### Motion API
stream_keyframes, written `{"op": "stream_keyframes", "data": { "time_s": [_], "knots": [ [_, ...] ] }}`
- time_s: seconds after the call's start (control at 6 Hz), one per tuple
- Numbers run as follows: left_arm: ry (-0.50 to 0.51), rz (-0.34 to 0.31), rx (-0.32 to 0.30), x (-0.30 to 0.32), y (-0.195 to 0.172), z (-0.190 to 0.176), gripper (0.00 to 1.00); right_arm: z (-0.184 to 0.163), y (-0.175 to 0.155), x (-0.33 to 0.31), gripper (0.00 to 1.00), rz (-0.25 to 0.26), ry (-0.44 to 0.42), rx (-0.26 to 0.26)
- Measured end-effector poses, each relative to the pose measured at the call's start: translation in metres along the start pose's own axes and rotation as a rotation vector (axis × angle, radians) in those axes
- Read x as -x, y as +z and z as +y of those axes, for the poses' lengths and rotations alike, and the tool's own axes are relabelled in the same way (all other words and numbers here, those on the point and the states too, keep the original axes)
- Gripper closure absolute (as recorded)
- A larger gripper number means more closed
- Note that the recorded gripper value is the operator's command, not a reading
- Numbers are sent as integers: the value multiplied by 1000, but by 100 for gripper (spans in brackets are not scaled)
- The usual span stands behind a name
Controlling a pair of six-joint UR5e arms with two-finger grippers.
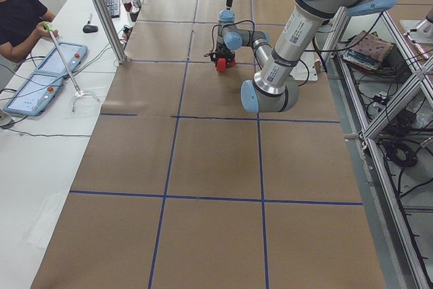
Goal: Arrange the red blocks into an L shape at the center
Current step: 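Lower the cube beside the pair's end and open the left gripper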
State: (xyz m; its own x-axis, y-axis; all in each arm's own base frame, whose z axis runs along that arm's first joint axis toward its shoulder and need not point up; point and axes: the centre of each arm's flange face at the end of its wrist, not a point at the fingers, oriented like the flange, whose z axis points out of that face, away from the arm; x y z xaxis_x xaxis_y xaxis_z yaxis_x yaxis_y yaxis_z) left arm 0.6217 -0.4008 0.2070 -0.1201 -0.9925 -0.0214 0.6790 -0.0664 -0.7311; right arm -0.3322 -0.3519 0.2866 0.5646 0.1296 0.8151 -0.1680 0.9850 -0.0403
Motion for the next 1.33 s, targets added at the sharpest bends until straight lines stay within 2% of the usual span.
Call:
{"op": "stream_keyframes", "data": {
  "time_s": [0.83,1.33],
  "knots": [
    [43,-55,26,6,-5,5,0,2,0,1,0,-6,0,20],
    [121,-104,103,-24,-53,-6,0,1,-2,-4,0,-1,5,19]
  ]
}}
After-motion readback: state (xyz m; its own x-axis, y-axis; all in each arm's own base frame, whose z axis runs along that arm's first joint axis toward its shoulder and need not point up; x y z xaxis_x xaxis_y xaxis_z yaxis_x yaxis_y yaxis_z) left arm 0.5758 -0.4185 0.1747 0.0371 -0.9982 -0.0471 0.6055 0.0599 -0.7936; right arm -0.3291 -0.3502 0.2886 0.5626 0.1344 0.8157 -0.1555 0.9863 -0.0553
